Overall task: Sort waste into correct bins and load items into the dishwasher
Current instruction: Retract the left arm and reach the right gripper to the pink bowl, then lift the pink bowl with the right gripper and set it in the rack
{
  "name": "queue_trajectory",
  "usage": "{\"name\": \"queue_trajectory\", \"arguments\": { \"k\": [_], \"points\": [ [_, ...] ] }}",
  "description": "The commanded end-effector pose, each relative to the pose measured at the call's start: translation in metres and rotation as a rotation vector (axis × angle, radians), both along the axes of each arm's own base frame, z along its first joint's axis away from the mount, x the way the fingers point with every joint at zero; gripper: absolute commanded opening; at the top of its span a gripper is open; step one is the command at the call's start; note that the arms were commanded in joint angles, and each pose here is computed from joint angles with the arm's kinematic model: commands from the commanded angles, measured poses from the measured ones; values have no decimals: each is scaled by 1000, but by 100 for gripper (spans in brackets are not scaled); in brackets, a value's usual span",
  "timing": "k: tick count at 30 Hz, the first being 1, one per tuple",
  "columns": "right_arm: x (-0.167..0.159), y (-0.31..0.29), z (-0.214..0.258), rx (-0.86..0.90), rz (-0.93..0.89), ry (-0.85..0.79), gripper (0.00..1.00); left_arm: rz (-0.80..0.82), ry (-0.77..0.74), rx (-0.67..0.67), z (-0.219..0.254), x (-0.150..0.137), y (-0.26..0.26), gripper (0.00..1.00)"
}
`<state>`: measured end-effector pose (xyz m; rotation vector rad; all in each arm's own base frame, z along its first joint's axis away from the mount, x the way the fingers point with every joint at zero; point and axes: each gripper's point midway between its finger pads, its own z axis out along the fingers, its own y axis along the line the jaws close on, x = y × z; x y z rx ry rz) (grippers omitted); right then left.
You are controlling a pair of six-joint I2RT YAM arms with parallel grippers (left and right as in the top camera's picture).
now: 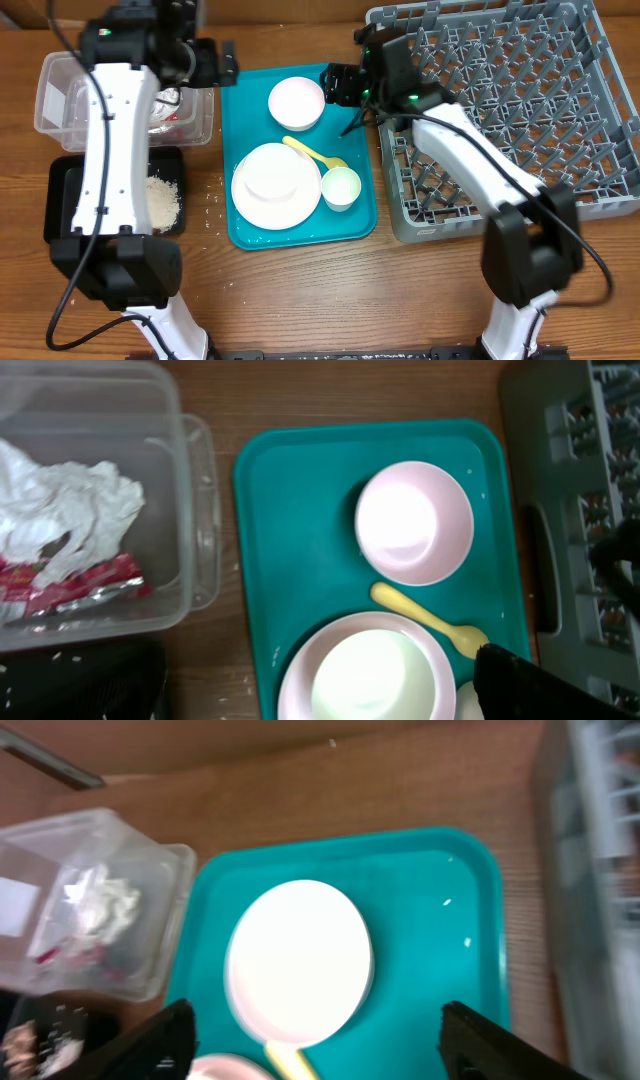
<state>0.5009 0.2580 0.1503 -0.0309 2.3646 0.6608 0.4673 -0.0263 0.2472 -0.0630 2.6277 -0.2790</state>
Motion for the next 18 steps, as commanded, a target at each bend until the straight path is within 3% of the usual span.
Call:
{"name": "queue_trajectory", "arguments": {
  "k": [1, 3, 7, 12, 13, 18],
  "points": [
    [11, 21, -25, 60, 5, 36, 77, 110, -13, -63, 11, 1, 27, 100],
    [12, 26, -51, 63, -7, 77, 73, 130, -11, -62, 10, 1, 37, 100],
    [13, 31, -92, 72, -17, 141, 55, 137, -4, -59, 9, -1, 40, 100],
    [11, 33, -108, 71, -8, 163, 10, 137, -4, -59, 9, -1, 40, 100],
    [11, 33, -108, 71, -8, 164, 5, 137, -4, -59, 9, -1, 40, 100],
    [13, 32, -88, 71, -2, 142, 4, 137, -4, -59, 9, -1, 39, 100]
  ]
}}
